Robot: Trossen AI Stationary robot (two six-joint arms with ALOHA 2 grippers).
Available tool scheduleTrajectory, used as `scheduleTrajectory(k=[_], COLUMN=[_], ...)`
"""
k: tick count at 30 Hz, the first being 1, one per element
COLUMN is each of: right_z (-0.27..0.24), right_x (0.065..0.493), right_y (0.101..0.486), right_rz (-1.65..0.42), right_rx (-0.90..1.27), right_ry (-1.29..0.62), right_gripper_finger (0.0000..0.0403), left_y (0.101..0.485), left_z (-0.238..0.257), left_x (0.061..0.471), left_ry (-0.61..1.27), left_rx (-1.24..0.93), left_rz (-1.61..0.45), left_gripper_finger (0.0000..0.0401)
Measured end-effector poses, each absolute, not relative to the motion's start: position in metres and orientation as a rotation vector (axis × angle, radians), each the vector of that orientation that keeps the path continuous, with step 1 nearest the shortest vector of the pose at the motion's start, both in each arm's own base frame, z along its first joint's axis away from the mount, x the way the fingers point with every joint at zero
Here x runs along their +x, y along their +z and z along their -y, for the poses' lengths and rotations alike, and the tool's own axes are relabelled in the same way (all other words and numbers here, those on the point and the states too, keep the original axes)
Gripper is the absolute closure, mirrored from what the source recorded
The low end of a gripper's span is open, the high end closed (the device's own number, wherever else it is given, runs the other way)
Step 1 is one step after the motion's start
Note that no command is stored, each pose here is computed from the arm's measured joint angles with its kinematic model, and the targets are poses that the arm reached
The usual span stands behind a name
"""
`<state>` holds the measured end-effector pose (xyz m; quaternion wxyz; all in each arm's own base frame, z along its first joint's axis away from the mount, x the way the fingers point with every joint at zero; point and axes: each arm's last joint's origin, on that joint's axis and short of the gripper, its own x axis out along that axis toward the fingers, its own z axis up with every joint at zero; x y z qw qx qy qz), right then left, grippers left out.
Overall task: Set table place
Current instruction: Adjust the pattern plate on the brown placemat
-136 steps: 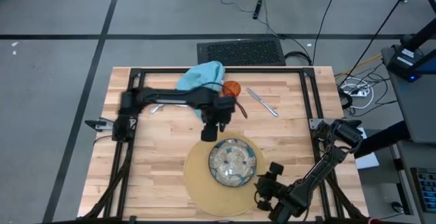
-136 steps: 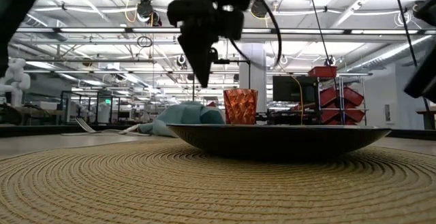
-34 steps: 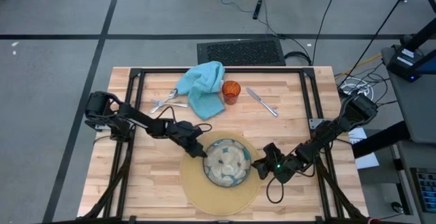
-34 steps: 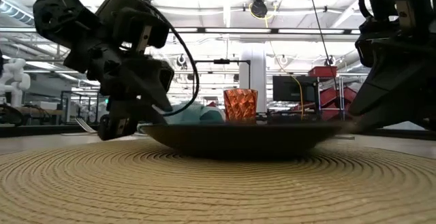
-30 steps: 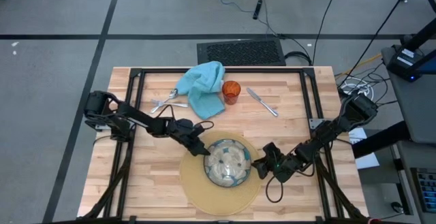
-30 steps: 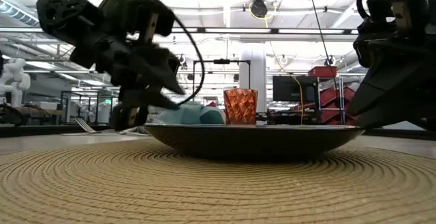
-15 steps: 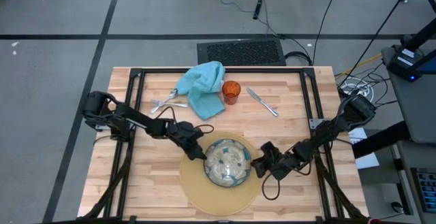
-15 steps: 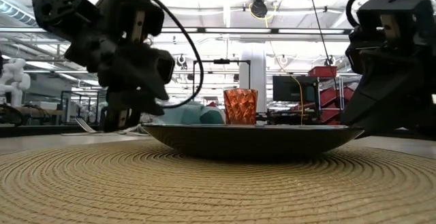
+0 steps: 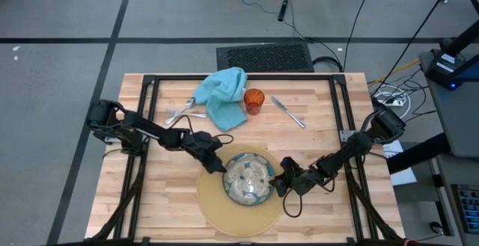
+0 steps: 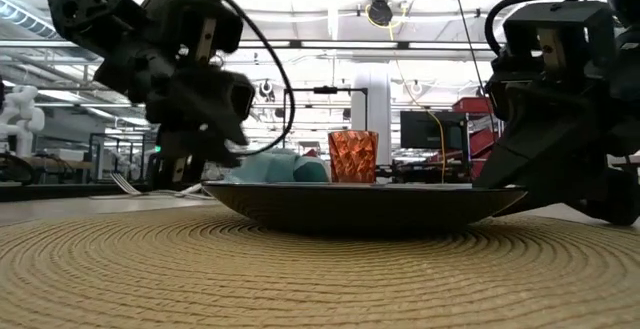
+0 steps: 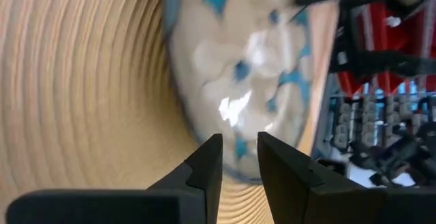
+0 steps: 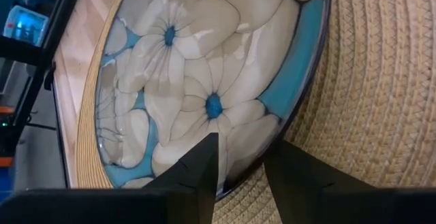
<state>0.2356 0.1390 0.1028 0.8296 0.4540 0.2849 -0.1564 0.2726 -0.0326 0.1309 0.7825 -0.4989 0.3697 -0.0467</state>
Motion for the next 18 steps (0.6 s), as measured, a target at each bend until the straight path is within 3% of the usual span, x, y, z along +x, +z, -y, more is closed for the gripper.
scheduleTrajectory(k=[4, 12, 18], right_z=[-0.1392, -0.1395, -0.1376], right_x=[0.2358, 0.236, 0.2377], right_y=[0.1031, 0.1032, 0.1037], right_rz=[-0.605, -0.605, -0.6], right_rx=[0.959, 0.949, 0.95], right_ry=[-0.325, -0.317, -0.314], right_gripper_finger=[0.0298, 0.0298, 0.0298], left_y=[0.1284, 0.1273, 0.1271], left_z=[0.0303, 0.0294, 0.0292], left_x=[0.2698, 0.2687, 0.2685], left_ry=[-0.066, -0.047, -0.041], left_rx=[-1.077, -1.09, -1.099], left_rz=[-0.829, -0.849, -0.853], left_gripper_finger=[0.0317, 0.0256, 0.025])
